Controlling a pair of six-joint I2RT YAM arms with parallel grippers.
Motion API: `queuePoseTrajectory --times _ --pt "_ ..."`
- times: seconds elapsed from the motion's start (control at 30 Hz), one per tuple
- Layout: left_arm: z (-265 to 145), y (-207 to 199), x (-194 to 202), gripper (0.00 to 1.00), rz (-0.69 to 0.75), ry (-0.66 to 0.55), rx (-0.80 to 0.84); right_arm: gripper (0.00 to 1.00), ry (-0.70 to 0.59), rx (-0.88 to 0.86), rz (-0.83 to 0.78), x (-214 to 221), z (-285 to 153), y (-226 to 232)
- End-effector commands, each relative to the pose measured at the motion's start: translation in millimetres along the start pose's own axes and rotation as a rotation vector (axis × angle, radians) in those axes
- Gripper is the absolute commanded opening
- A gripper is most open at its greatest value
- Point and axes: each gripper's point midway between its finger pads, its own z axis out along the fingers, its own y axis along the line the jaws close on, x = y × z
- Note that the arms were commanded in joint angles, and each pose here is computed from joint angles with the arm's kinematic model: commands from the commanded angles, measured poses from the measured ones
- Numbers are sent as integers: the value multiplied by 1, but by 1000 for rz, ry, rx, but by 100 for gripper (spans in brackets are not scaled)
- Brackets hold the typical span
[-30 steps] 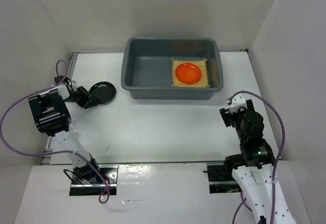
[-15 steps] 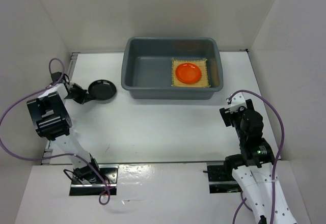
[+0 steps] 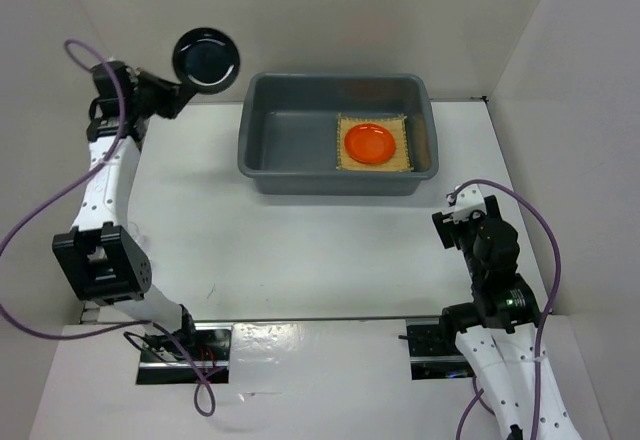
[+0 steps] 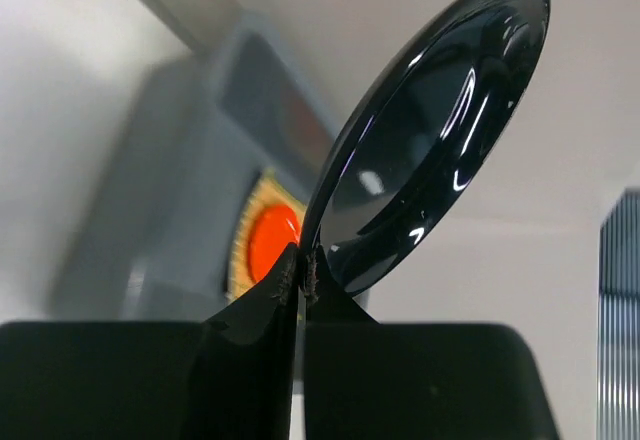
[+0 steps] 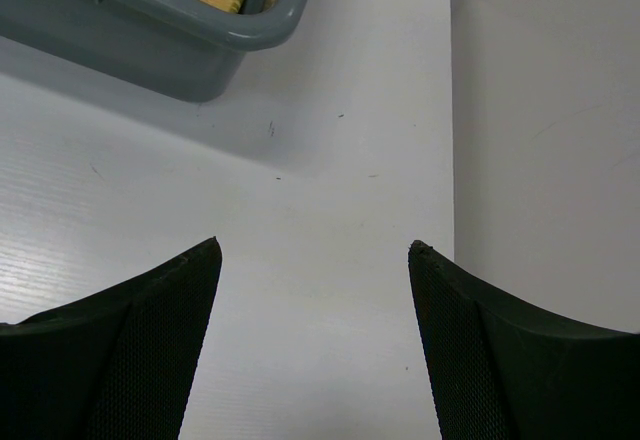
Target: Place the mixed dishes into the plastic bin
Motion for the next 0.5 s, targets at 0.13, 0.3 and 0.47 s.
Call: queuePoseTrajectory --times 0.13,0.3,0.47 --pt "62 -82 124 0 61 299 139 80 -71 27 21 -14 -2 -4" --pt "109 -91 208 0 161 460 91 80 -72 47 33 -12 -2 -7" --pt "112 -144 269 0 239 542 160 80 -84 43 33 -14 -4 -6"
